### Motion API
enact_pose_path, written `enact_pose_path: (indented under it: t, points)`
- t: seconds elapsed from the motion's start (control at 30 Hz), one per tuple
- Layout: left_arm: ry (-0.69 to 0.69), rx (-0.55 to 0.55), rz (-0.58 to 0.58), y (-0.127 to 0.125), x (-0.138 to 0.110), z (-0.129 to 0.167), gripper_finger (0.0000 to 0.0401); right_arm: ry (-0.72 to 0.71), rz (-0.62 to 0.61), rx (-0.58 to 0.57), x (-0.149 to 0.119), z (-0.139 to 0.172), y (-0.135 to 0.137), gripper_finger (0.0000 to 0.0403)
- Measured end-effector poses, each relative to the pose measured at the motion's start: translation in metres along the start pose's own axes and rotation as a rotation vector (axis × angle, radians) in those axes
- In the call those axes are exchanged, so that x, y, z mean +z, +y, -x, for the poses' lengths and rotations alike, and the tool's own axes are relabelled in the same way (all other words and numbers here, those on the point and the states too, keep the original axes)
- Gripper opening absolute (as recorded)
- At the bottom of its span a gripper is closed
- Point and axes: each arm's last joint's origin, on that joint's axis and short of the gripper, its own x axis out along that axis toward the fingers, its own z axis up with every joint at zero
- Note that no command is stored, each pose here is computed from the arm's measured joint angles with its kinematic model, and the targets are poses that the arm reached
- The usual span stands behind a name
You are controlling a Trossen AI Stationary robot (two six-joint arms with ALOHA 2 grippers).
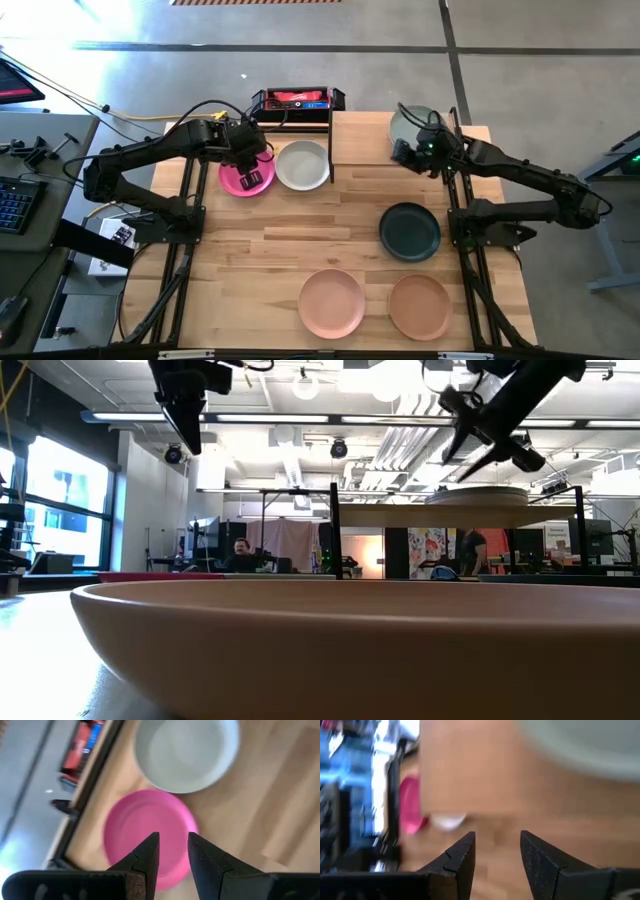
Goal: Place and stack plates onto a shelf
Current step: Stack the brown plate on top of the gray plate
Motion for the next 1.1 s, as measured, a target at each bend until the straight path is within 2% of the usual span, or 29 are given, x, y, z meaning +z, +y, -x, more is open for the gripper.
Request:
enact_pose_path:
  t: [0.13, 0.27, 0.53, 0.73, 0.93, 1.1]
  points:
    - [0.008, -0.127, 0.017, -0.004, 0.000, 0.000, 0.0090, 0.144, 0.055, 0.081, -0.016, 0.001, 0.008, 0.0135]
    - [0.011, -0.189, 0.022, -0.008, 0.000, 0.001, 0.0090, 0.270, 0.126, 0.129, -0.038, 0.004, 0.014, 0.0135]
    - [0.007, -0.213, 0.013, -0.019, -0.001, 0.005, 0.0090, 0.450, 0.350, 0.193, -0.085, 0.016, 0.019, 0.0135]
    - [0.007, -0.229, 0.039, -0.028, -0.002, 0.008, 0.0090, 0.547, 0.468, 0.229, -0.109, 0.026, 0.018, 0.0135]
    - [0.015, -0.242, 0.115, -0.036, -0.003, 0.011, 0.0090, 0.591, 0.611, 0.274, -0.122, 0.032, 0.017, 0.0135]
    - [0.031, -0.250, 0.247, -0.040, -0.004, 0.012, 0.0090, 0.620, 0.763, 0.329, -0.132, 0.038, 0.015, 0.0135]
